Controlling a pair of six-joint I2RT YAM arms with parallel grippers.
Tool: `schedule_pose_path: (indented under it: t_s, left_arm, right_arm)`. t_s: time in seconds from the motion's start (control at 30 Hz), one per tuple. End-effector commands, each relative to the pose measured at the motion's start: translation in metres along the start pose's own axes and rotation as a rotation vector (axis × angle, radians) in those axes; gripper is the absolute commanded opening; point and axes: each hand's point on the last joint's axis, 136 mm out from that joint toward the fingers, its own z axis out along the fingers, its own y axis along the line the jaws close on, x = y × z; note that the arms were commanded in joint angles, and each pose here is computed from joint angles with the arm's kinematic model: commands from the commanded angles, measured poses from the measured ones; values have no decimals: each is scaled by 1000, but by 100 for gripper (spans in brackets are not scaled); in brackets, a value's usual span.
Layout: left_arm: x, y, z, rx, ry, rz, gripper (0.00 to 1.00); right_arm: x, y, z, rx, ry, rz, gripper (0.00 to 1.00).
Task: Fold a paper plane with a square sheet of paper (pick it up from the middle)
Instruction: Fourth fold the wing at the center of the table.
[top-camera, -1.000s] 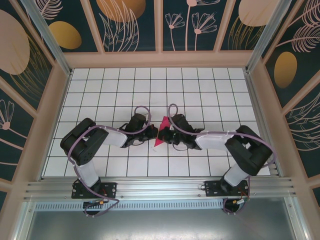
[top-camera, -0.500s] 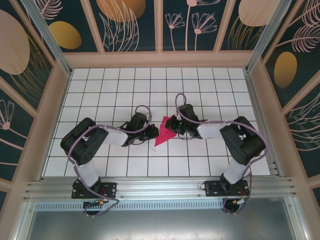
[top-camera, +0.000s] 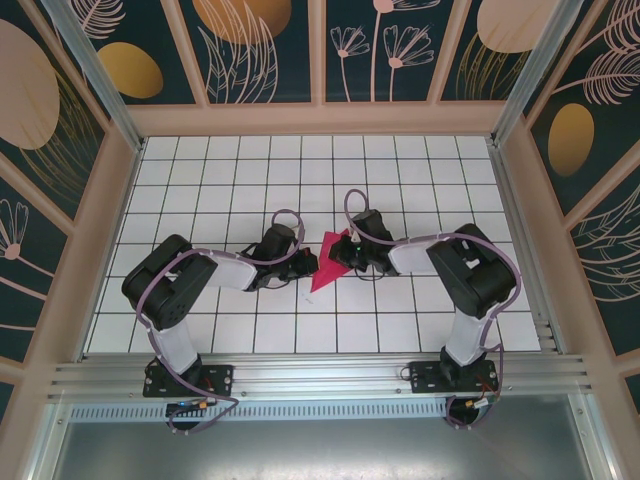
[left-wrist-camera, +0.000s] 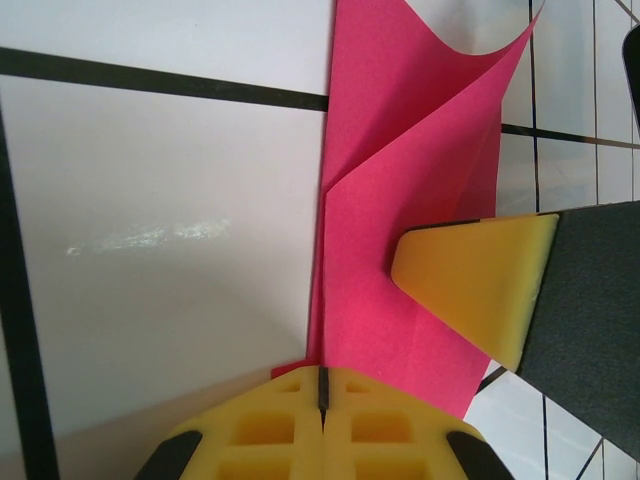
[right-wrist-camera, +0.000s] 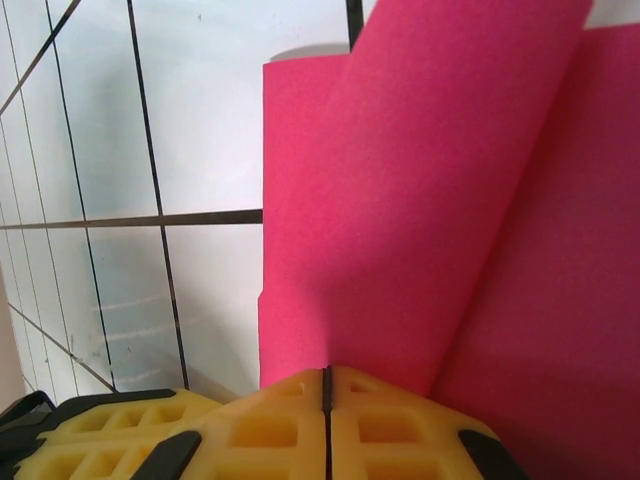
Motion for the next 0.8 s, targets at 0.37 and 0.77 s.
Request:
schedule_pose_path:
  t_s: [0.37,0.77]
  left_arm:
    - [33,77,13,-273,86,-24,0]
    - [39,81,14,-280,108,-16,0]
  right_arm:
    - [28,15,-1,18,66,-52,7]
    - [31,-11,8,83,82,-6,7]
